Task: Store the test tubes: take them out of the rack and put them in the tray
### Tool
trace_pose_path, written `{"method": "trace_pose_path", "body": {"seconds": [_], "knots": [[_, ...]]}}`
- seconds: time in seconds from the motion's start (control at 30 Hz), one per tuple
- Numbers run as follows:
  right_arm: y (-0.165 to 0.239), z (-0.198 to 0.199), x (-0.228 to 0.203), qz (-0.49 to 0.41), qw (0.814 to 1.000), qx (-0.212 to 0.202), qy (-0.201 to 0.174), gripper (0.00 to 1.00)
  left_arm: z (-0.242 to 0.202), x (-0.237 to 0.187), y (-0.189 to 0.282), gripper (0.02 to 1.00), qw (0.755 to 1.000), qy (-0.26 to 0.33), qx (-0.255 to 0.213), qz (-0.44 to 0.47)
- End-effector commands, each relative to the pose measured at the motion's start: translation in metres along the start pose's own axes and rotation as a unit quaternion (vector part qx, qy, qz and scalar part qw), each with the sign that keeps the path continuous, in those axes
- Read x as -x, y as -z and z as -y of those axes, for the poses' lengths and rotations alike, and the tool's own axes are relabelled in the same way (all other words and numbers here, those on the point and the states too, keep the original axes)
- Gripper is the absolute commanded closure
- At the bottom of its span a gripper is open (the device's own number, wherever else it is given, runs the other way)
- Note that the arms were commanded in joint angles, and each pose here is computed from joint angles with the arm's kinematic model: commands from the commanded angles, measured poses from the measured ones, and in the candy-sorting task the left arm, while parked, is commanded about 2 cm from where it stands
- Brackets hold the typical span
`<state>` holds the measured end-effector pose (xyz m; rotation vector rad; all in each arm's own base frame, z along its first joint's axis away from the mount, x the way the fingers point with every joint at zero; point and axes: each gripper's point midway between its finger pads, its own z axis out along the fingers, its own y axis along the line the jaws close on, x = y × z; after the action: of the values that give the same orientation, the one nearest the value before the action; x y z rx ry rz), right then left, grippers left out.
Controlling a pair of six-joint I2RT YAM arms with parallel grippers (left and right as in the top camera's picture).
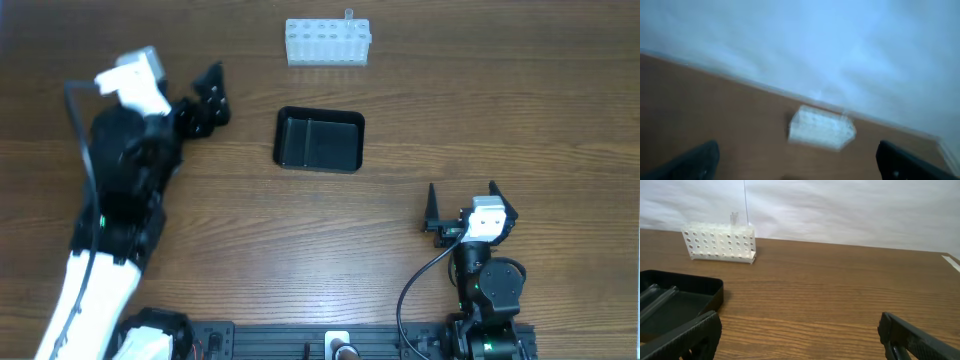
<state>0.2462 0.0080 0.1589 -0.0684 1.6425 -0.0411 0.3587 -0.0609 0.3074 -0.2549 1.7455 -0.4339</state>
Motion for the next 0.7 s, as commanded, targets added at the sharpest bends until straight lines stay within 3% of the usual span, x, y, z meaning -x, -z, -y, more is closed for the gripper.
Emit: {"method": "trace_pose_path", "body": {"seconds": [0.03, 0.37, 0.7], "knots": [[0.0, -0.002, -0.001, 0.001, 1.0, 0.004, 0.002, 0.007, -0.011, -0.002, 0.031, 0.02, 0.998, 0.004, -0.029, 0.064], [0.0, -0.002, -0.001, 0.001, 1.0, 0.004, 0.002, 0.009, -0.048, -0.005, 0.085, 0.02, 0.978, 0.002, -0.029, 0.209], [0.0, -0.002, -0.001, 0.001, 1.0, 0.004, 0.002, 0.009, -0.081, -0.012, 0.124, 0.02, 0.948, 0.015, 0.012, 0.318]]}}
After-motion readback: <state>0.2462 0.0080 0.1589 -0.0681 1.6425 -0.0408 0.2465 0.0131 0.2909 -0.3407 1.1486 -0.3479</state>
